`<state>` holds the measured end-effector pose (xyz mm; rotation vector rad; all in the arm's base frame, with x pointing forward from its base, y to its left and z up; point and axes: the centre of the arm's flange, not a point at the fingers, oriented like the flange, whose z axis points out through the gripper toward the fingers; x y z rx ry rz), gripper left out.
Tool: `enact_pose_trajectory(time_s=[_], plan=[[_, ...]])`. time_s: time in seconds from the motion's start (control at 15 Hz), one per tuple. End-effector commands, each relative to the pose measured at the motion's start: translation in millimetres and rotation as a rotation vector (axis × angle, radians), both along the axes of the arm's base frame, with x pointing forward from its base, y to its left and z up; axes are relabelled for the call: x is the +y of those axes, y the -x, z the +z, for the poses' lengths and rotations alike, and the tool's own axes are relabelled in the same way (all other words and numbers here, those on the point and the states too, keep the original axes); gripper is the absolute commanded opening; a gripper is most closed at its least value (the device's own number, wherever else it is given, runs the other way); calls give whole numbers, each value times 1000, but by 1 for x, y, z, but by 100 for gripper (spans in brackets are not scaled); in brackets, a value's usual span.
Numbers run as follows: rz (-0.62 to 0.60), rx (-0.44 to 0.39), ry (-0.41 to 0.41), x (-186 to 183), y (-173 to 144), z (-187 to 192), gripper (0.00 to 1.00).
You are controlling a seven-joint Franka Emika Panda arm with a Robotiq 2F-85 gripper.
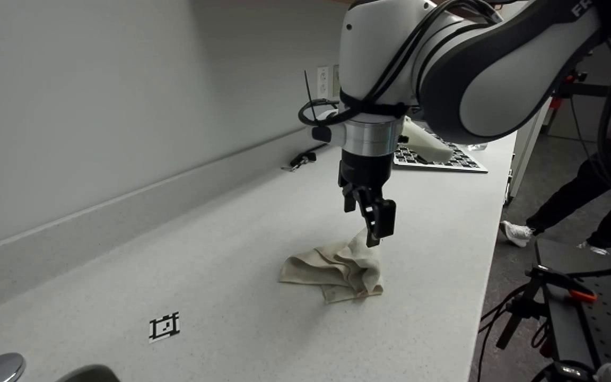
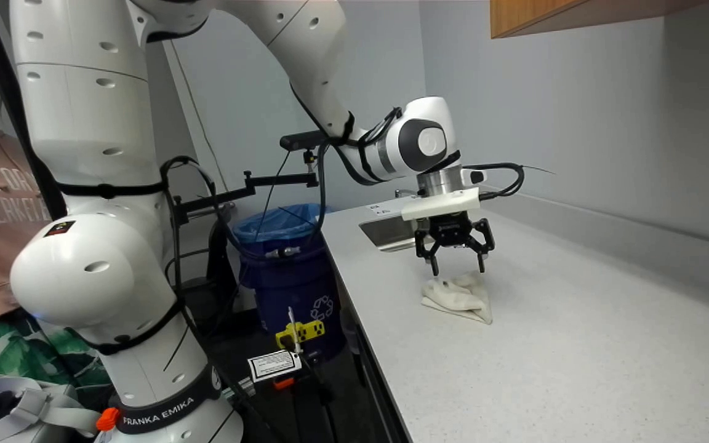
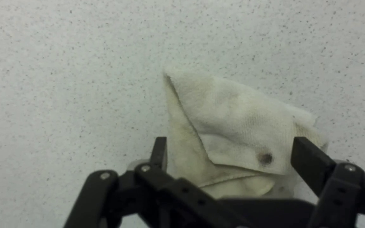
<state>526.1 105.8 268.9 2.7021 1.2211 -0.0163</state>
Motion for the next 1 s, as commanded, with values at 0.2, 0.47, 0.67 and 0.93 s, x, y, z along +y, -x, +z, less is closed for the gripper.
enact_pose_trajectory(time_s=[0.2,0.47,0.67,0.93], plan=[[65,-18,-46,4,13,1,100],[41,1,-32,6,6,-6,100],[41,3,-33,6,6,-6,100],[41,4,-33,6,7,-7,100]])
